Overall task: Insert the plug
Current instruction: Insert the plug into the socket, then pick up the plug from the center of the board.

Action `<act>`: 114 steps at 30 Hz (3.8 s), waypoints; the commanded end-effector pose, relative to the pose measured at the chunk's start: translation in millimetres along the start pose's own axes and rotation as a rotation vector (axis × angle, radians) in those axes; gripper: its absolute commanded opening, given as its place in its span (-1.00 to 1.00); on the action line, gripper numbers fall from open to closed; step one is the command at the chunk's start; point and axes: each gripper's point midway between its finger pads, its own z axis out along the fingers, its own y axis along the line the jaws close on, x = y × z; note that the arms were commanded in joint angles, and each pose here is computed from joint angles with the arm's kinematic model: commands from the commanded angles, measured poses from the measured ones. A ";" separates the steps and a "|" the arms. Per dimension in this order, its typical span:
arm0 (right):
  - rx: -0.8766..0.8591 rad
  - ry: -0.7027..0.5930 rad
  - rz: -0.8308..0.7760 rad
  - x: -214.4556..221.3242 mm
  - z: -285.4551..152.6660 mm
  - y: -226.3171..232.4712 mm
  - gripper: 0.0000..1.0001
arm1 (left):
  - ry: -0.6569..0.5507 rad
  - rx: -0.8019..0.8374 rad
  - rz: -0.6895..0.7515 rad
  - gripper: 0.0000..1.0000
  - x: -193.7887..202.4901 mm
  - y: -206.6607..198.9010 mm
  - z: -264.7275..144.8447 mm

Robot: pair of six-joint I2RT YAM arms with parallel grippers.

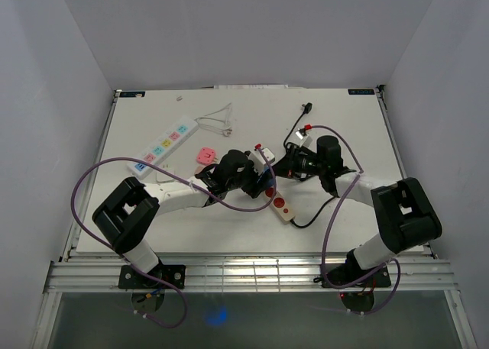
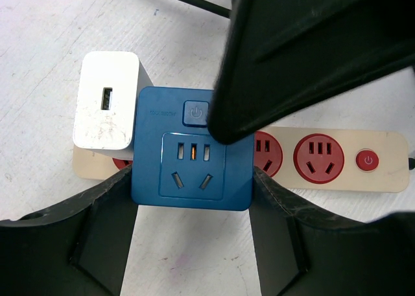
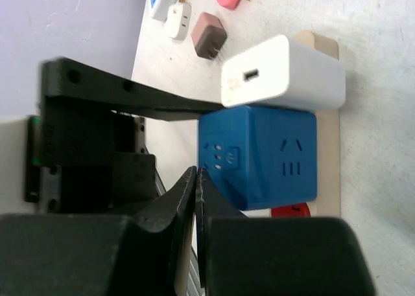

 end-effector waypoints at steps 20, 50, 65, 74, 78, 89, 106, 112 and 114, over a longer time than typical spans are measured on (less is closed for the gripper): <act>0.080 0.051 0.073 32.2 13.4 -31.5 -0.85 | -0.014 -0.006 -0.025 0.40 -5.8 3.7 -10.1; 0.132 0.070 0.023 39.2 15.5 -50.7 -0.85 | -0.036 -0.021 -0.043 0.61 -12.9 6.5 -14.2; 0.005 -0.085 -0.249 4.4 -14.1 15.2 -0.56 | -0.168 -0.222 -0.147 0.96 -26.0 34.9 -64.6; 0.138 -0.223 -0.337 -9.0 -42.9 8.8 -0.21 | -0.198 -0.568 -0.487 0.96 -0.5 110.4 -103.5; 0.181 -0.278 -0.364 -14.7 -53.1 8.7 0.05 | -0.163 -0.689 -0.683 0.96 23.5 142.2 -110.7; 0.213 -0.293 -0.366 -15.0 -56.9 3.6 0.26 | -0.248 -0.933 -1.034 0.96 68.8 183.2 -132.5; 0.234 -0.282 -0.345 -14.6 -53.6 -4.4 0.26 | 0.034 -1.207 -1.384 0.89 110.2 183.5 -104.9; 0.236 -0.283 -0.346 -14.5 -53.9 -4.7 0.26 | 0.031 -1.241 -1.410 0.75 117.1 180.2 -112.2; 0.238 -0.280 -0.344 -14.3 -53.2 -5.9 0.26 | 0.034 -1.237 -1.416 0.71 117.8 179.2 -111.2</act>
